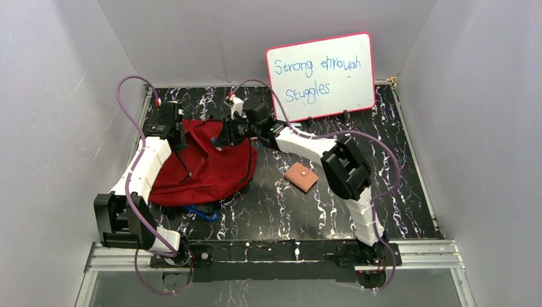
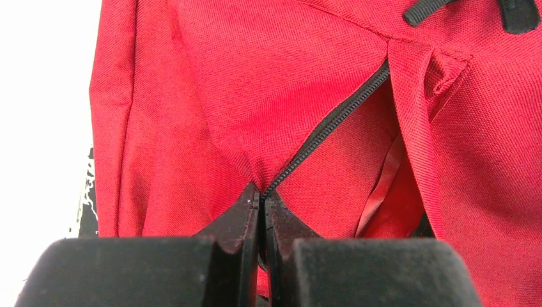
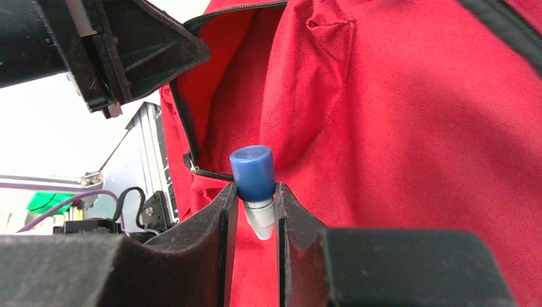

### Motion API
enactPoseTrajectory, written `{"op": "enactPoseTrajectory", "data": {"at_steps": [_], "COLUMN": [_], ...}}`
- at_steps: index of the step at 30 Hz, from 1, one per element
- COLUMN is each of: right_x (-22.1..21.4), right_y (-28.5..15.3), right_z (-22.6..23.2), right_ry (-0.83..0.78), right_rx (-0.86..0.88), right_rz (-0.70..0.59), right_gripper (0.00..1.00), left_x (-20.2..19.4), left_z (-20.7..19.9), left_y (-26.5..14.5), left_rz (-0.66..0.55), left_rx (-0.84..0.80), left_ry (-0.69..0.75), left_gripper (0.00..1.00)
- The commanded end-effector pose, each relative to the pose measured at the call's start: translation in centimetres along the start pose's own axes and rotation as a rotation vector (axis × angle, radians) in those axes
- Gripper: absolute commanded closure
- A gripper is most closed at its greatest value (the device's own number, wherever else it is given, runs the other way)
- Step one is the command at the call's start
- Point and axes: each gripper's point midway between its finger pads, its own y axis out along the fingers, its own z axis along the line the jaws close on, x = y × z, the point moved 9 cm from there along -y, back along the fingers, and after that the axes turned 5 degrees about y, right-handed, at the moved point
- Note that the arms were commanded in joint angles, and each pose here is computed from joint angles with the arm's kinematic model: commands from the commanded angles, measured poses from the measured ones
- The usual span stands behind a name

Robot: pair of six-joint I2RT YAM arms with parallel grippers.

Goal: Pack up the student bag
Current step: Place the stationery in the student bag.

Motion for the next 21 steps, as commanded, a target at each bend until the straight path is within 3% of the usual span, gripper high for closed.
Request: {"op": "enactPoseTrajectory", "data": {"at_steps": [1,12,21], "right_x": [2.4,1.0,0.0], "right_y": [1.7,6.8,7.9], "right_z": [3.5,4.7,4.2], "right_ry": [-0.048,-0.123,-0.16], "right_rx": [0.15,0.164,0.14], "right_rz": [-0.057,-0.037,-0.026], "right_gripper": [0.84,0.82,0.58], "left_x": [0.7,0.8,0.8], "left_z": [0.9,0.9,1.1], "left_y": [-1.7,-1.9,-2.1], "left_rz": [-0.057,-0.058,-0.059], "left_rx": [0.002,0.002,0.01], "left_ry": [-0.027,-0.029,-0.029], "left_gripper": [1.0,1.0,1.0]}}
